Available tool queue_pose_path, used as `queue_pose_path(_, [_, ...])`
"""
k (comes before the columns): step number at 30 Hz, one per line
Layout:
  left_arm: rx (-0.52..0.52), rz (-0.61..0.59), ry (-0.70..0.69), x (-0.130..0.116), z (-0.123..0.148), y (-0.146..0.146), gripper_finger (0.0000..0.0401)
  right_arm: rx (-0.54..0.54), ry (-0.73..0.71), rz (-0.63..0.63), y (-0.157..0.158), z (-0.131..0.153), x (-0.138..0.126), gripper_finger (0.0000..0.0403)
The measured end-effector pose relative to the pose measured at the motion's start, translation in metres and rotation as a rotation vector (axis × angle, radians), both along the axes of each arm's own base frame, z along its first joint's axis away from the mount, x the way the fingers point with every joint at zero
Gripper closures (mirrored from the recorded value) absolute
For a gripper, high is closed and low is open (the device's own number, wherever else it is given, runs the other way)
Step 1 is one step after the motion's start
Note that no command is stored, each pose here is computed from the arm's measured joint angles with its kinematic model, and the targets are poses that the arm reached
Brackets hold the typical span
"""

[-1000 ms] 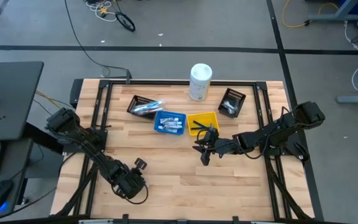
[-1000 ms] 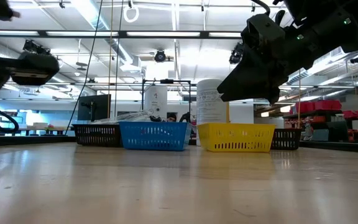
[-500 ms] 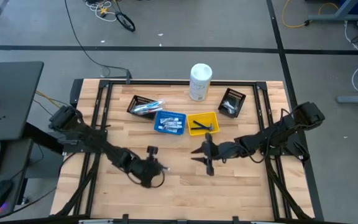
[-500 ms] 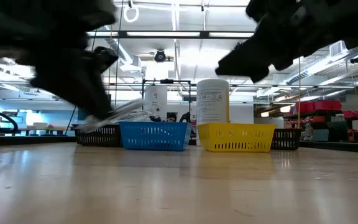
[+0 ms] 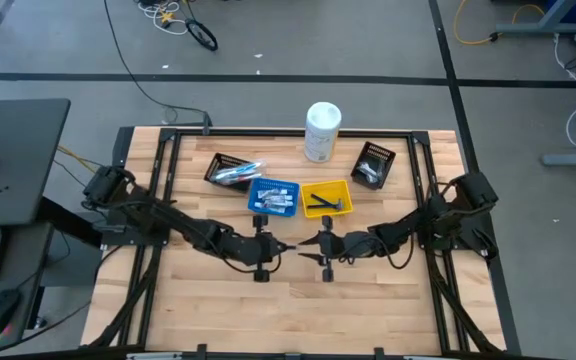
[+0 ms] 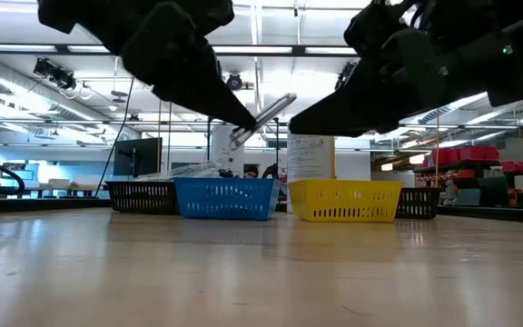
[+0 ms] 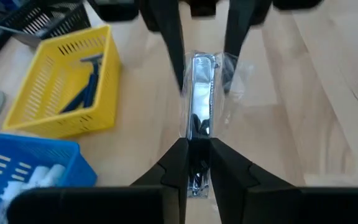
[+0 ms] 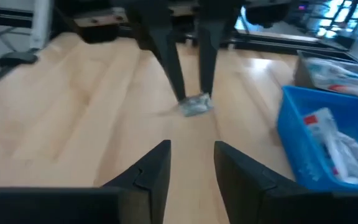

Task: Pick & Place Travel size toiletries
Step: Put the silver nail cutter into the right black bin

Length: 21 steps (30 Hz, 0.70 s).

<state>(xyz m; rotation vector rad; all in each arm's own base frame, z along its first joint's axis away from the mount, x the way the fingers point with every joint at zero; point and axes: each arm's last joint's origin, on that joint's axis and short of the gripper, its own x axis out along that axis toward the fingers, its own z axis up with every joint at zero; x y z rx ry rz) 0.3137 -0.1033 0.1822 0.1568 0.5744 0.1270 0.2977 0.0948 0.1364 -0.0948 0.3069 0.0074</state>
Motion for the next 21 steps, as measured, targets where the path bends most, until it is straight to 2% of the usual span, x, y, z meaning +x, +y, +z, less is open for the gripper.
queue_pose_path(5, [-0.005, 0.007, -0.028, 0.004, 0.003, 0.005, 0.0346, 0.01, -0.011, -0.018, -0.004, 0.0, 0.002, 0.0241])
queue_pose_path(10, [-0.005, 0.01, -0.025, 0.004, 0.002, 0.006, 0.0344, 0.016, -0.093, -0.019, -0.005, 0.008, 0.005, 0.0216])
queue_pose_path(21, [0.009, 0.001, -0.025, 0.004, 0.002, 0.006, 0.0344, 0.013, -0.117, -0.018, -0.007, 0.011, 0.006, 0.0223])
